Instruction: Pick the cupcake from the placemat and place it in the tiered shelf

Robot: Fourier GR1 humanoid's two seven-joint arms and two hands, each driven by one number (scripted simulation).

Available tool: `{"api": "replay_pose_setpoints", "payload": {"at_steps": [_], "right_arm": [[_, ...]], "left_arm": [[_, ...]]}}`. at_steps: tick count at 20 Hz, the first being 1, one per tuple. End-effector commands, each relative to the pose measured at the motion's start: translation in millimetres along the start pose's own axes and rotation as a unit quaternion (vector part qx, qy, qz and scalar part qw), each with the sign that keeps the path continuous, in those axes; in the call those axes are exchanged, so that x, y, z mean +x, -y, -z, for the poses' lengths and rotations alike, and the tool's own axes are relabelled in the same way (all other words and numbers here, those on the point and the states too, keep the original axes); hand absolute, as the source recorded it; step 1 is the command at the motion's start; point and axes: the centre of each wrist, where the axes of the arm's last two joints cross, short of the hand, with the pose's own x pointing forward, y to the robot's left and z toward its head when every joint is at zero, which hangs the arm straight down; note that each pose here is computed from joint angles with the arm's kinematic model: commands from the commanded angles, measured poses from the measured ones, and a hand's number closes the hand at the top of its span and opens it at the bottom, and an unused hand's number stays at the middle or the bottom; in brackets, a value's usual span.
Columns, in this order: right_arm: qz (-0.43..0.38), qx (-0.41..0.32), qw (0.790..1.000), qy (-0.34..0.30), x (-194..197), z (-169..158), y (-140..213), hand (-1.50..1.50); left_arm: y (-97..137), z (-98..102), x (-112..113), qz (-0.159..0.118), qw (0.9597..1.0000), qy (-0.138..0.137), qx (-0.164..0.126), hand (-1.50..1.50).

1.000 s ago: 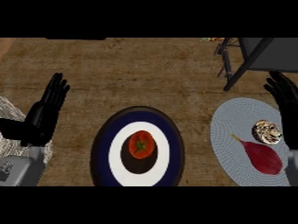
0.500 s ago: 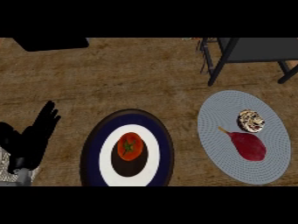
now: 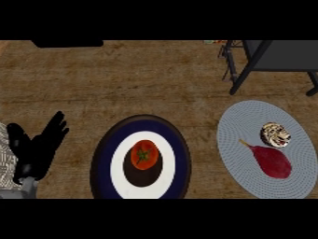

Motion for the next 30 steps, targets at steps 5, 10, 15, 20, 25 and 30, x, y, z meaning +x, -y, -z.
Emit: {"api": "replay_pose_setpoints", "payload": {"at_steps": [5, 10, 15, 20, 25, 30], "right_arm": [[-0.061, 0.088, 0.994, -0.035, 78.5, -16.6, 13.9, -1.5], [-0.09, 0.05, 0.99, -0.099, 112.6, -9.1, -2.1, -1.5], [-0.114, 0.014, 0.984, -0.138, 137.7, 30.9, -32.5, -1.5], [-0.161, 0.018, 0.97, -0.178, 142.9, 43.5, -58.9, -1.5], [-0.203, 0.06, 0.955, -0.21, 142.7, 44.3, -81.1, -1.5], [-0.227, 0.079, 0.946, -0.217, 130.8, 41.1, -126.7, -1.5]], "left_arm": [[9.2, 17.9, -3.9, -0.004, 0.9997, -0.022, -0.005, 0.0], [8.7, 4.0, -3.1, 0.015, 0.9993, -0.03, -0.018, 0.0], [24.6, 16.2, 7.7, 0.013, 0.9993, -0.018, -0.029, 0.0], [16.4, 7.8, -21.0, 0.009, 0.999, -0.023, -0.036, 0.0], [30.6, 5.3, -7.9, 0.007, 0.9997, -0.017, -0.018, 0.0], [22.5, 15.9, 4.8, 0.004, 0.9996, -0.017, -0.022, 0.0]]}}
